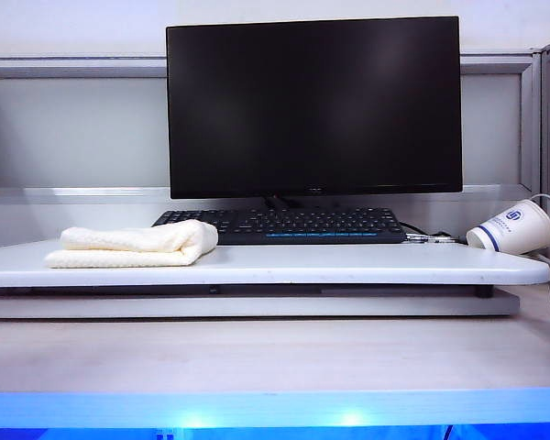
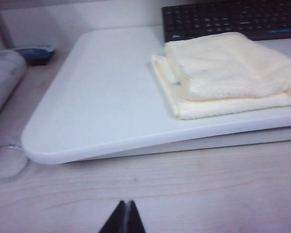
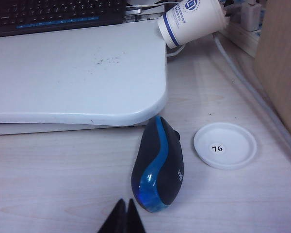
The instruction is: Wipe the tabletop with a clean cloth to remove dust and stains.
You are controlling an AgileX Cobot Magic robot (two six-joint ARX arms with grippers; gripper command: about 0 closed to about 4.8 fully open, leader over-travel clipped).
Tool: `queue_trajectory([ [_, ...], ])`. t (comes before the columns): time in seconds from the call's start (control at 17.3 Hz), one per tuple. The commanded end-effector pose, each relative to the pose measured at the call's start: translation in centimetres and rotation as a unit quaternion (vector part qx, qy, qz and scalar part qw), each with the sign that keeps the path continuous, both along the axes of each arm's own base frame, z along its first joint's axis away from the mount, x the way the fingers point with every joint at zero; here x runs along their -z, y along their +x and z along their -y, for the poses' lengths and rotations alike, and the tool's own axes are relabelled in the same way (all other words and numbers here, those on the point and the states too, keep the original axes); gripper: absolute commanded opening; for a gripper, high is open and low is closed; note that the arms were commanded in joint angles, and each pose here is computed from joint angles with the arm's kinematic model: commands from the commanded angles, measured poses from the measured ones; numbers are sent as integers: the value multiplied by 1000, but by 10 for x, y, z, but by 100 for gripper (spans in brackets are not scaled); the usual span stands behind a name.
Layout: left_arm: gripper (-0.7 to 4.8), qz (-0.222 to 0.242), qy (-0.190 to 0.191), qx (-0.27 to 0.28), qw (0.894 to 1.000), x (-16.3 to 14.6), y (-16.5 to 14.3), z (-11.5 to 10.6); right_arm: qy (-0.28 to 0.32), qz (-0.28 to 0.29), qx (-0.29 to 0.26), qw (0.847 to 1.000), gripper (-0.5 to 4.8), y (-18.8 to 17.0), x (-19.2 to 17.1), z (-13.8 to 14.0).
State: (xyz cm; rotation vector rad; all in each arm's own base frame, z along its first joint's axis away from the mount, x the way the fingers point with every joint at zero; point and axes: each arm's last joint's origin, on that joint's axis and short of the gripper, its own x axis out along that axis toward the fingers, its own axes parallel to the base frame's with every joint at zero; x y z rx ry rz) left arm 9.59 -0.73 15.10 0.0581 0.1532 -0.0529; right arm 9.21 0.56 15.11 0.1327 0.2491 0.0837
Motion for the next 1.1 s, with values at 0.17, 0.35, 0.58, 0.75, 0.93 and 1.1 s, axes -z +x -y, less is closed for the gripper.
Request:
queue_trajectory([
  [0.17, -6, -14, -2, 7, 1000, 3, 0, 0, 3, 1, -8, 1000, -5, 0, 0, -1],
  [0.35, -6, -14, -2, 7, 1000, 3, 0, 0, 3, 2, -8, 1000, -5, 0, 0, -1],
  [0.58, -6, -14, -2, 7, 1000, 3, 0, 0, 4, 2, -8, 1000, -5, 0, 0, -1],
  [0.75, -6, -14, -3, 9, 1000, 3, 0, 0, 6, 1, -17, 1000, -5, 0, 0, -1],
  [0.93, -6, -14, -4, 20, 1000, 3, 0, 1, 28, 18, -60, 998, -5, 0, -4, -4],
  [1.1, -6, -14, -5, 20, 1000, 3, 0, 1, 43, 58, -57, 996, 3, -2, -23, -4],
])
